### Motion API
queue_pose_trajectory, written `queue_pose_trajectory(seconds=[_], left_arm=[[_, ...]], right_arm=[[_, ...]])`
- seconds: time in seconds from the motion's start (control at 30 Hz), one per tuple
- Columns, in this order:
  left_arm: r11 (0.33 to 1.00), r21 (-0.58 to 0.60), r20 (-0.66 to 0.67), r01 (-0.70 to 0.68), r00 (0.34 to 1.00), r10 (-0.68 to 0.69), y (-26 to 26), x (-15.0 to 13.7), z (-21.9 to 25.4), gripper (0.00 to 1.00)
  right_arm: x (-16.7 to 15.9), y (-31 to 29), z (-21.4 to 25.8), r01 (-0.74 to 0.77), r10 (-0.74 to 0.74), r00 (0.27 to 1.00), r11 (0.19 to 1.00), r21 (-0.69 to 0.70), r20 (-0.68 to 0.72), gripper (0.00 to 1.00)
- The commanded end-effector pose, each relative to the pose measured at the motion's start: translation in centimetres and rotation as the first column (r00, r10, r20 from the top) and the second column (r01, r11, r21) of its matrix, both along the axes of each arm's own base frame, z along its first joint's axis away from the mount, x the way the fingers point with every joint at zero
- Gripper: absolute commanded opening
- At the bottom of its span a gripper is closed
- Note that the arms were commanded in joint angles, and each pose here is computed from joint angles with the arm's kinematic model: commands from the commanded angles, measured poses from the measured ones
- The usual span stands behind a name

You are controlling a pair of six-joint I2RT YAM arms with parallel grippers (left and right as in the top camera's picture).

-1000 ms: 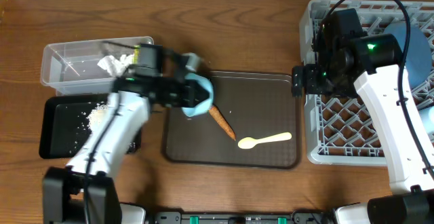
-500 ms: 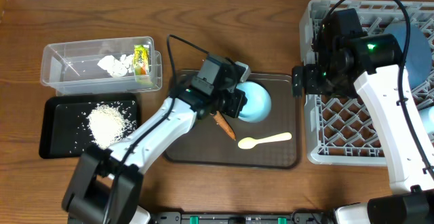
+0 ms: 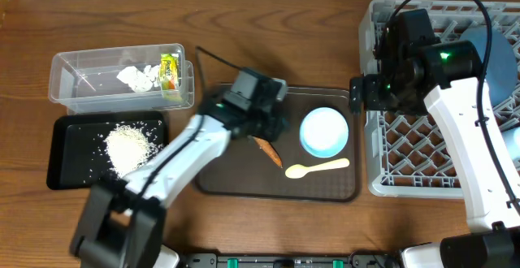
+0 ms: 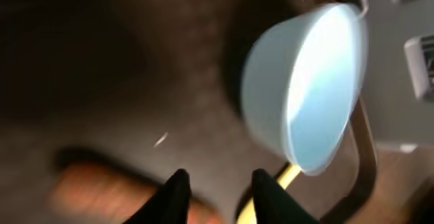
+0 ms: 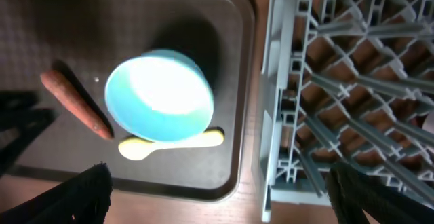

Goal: Sort waste into correct bins and load items into the dishwasher rack
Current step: 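Move the right gripper to the light-blue bowl rim and grasp it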

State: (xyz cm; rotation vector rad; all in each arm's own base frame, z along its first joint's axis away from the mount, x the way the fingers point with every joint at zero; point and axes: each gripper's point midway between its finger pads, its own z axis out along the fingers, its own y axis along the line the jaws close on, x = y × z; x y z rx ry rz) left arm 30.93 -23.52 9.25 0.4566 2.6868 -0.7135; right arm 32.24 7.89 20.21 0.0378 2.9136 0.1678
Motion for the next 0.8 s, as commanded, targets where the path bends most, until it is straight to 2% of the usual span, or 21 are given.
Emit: queue_pose_trajectory(seconds=[0.0, 0.2, 0.33, 0.47, 0.77], left_arm=[[0.994, 0.019, 0.017, -0.105, 0.994, 0.105, 4.0, 0.7, 2.8, 0.38], [0.927, 0.196, -0.080, -0.320, 0.937, 0.341, 13.4, -1.1, 2.5, 0.50], [0.881, 0.241, -0.151, -0.406, 0.881, 0.448, 17.1, -2.3, 2.1, 0.52], [0.856, 0.260, -0.185, -0.446, 0.847, 0.498, 18.8, -2.9, 1.9, 0.52], [0.855, 0.260, -0.186, -0.450, 0.845, 0.501, 18.9, -2.9, 1.9, 0.52]], right_arm=[[0.8, 0.0, 0.1, 0.003, -0.003, 1.000, 1.000, 0.000, 0.029, 0.99], [1.9, 1.1, -0.8, -0.022, 0.021, 0.997, 1.000, 0.016, 0.070, 0.99], [1.9, 2.0, -3.5, -0.046, 0.044, 0.997, 0.999, 0.020, 0.062, 0.99], [1.5, 3.2, -6.8, -0.071, 0.068, 0.996, 0.995, 0.066, 0.050, 0.99], [2.3, 4.0, -12.0, -0.092, 0.081, 0.988, 0.992, 0.082, 0.133, 0.93]])
